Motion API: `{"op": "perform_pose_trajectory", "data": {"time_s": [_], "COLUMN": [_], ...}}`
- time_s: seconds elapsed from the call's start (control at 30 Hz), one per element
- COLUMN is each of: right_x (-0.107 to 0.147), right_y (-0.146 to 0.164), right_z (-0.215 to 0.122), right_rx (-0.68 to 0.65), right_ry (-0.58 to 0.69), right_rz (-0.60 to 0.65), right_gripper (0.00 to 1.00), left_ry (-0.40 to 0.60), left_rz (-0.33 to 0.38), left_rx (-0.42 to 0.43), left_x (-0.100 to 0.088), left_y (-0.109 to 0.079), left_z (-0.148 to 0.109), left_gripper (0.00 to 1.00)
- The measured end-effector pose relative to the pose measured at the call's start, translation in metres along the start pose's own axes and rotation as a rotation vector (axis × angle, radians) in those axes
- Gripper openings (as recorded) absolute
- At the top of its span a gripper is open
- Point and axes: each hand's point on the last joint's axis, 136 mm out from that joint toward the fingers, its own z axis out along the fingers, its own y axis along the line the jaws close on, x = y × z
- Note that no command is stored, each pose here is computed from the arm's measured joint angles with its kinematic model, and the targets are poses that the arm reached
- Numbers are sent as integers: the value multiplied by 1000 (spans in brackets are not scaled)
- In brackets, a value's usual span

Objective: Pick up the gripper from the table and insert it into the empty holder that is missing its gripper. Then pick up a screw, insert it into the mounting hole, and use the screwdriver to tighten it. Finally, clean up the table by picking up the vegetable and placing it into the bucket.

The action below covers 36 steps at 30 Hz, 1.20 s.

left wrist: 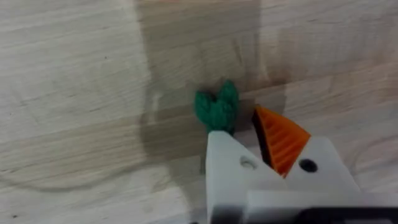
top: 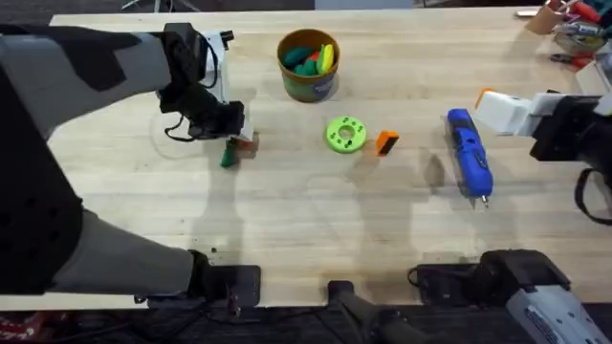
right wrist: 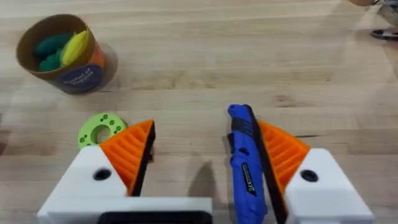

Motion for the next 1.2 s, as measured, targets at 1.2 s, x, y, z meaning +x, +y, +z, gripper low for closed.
{"op": "perform_pose_trajectory", "data": {"time_s": [1.2], "right_x": [1], "right_y": [0], "right_z": [0], "right_rx": [0], "right_ry": [2], "right_rz": [0], "right_gripper": [918], "left_ry": [-637], "left_rz": [103], "left_rx": [-50], "left_x": [33], "left_y": [-46], "left_z": [-201], "left_gripper": [2]}}
